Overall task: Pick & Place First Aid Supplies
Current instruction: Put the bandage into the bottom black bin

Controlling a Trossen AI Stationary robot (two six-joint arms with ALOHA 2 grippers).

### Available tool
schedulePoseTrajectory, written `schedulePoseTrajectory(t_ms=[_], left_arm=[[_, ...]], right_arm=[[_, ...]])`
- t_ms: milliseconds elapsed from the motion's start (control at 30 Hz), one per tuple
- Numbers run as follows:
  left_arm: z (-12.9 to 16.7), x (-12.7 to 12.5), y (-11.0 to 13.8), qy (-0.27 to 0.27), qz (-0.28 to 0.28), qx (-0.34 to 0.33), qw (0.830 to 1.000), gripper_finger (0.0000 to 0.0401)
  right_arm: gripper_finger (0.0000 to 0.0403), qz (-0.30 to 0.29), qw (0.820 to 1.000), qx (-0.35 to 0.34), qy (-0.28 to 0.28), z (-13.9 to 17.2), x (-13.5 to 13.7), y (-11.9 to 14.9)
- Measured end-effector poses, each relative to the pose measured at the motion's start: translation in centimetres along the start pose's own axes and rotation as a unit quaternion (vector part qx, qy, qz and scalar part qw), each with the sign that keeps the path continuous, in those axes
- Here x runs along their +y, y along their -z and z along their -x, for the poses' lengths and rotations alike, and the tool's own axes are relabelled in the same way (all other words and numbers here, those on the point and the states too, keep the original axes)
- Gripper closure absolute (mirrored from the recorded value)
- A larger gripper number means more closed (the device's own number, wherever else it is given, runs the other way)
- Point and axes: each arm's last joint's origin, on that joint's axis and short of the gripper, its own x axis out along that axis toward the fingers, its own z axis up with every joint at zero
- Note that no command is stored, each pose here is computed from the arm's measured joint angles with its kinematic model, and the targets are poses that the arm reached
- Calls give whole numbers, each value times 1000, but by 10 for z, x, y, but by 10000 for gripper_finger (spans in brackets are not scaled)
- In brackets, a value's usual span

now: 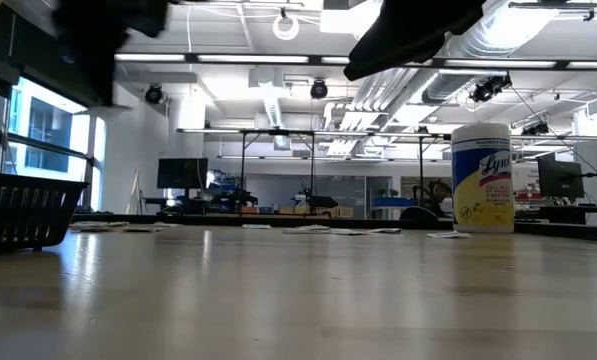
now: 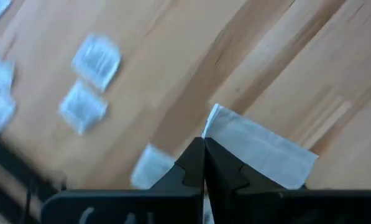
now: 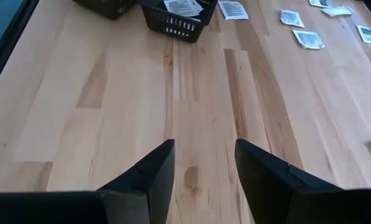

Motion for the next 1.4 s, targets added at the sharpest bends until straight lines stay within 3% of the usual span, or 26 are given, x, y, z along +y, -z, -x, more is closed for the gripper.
schedulePoseTrajectory(t_ms=[100,267,533,700,833,1033,1400], left_arm=[[7,-6,32,-7,43,-4,999,401],[10,-19,75,15,55,3,998,401],[30,-33,135,72,102,96,987,401],[31,-40,167,63,166,100,979,401],[22,-48,177,36,201,91,975,401],[9,-67,189,23,204,140,969,401],[-15,-81,203,-38,217,148,964,381]], right_arm=[[242,1,1000,1,-3,0,0,0],[244,1,1000,-3,-2,0,0,-1],[245,5,1000,-5,5,0,-1,-1],[245,20,1000,-4,8,-2,-5,-2],[246,40,999,-1,1,-5,-10,-4],[247,73,997,-5,-28,-10,-21,-8],[246,119,992,-31,-25,-16,-35,-17]])
